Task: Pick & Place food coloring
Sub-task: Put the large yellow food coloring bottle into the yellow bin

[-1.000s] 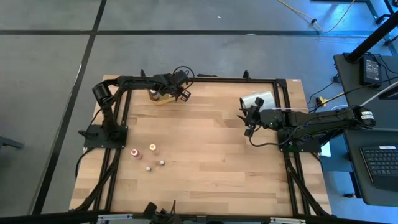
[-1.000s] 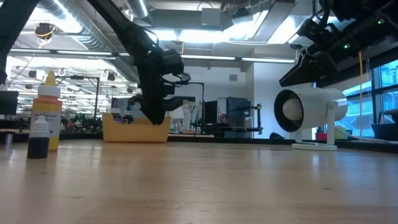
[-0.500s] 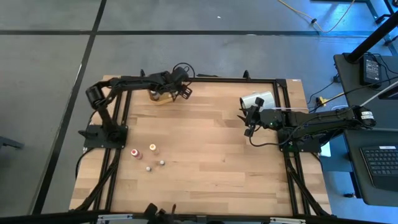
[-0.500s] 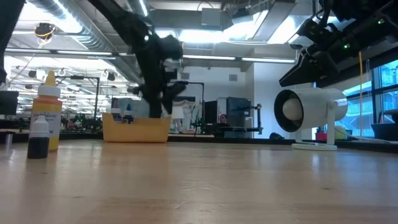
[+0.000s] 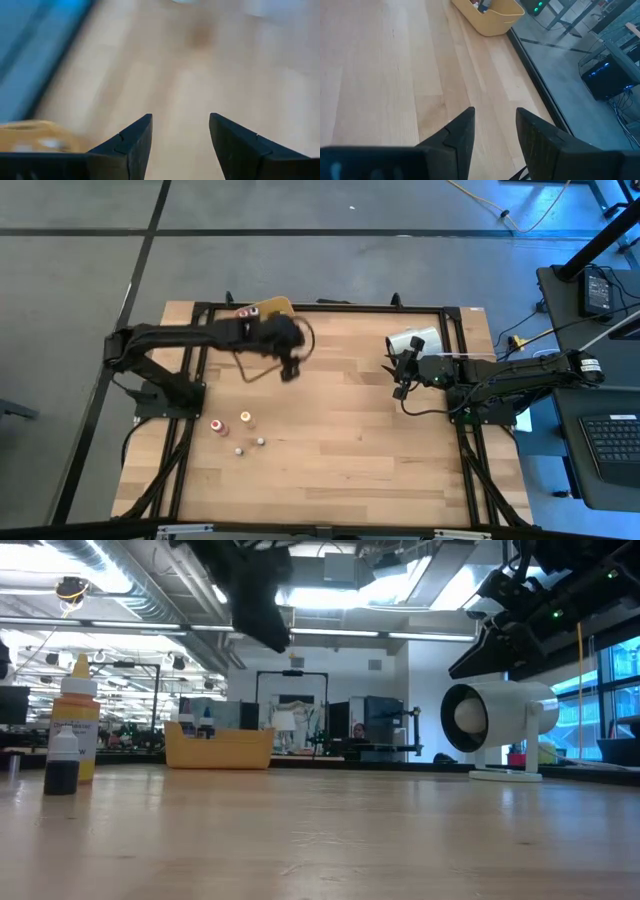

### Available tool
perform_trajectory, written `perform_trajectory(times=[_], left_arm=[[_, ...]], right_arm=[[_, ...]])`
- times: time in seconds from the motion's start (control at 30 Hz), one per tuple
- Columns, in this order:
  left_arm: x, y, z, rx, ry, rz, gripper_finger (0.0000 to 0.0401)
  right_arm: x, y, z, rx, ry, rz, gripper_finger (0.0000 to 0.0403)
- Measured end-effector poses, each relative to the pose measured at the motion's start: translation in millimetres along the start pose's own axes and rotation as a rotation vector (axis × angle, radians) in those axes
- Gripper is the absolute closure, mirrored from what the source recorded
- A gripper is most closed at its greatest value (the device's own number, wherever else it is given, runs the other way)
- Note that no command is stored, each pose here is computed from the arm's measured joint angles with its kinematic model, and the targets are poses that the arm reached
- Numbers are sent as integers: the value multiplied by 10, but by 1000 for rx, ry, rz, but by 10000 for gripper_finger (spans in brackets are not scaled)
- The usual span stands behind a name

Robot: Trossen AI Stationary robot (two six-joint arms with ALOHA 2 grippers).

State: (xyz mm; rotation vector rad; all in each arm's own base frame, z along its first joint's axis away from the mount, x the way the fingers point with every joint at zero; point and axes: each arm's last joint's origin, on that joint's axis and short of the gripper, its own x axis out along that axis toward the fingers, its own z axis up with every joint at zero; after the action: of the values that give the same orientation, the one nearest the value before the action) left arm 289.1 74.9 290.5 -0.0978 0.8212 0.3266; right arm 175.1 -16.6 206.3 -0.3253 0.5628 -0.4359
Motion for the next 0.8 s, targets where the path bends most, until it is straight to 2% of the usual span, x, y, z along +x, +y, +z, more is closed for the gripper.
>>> perform_trajectory(times=[0.07,0.13,0.27,0.33,0.5,0.8], left_arm=[[-28,-213,-48,-5,28,-58,208],[-16,-387,-114,-6,30,-57,208],[100,-583,-248,-49,-33,73,210],[143,-619,-323,-68,-45,113,212],[206,-672,-397,-70,-38,104,210],[210,-682,-333,-106,-101,66,210]], right_arm=[[0,3,1,0,-2,10,257],[0,7,0,0,-4,23,257],[-1,13,2,-2,-8,42,257],[-1,13,2,-2,-8,41,257],[-1,12,10,5,-16,41,257],[-1,12,11,34,-16,42,257]])
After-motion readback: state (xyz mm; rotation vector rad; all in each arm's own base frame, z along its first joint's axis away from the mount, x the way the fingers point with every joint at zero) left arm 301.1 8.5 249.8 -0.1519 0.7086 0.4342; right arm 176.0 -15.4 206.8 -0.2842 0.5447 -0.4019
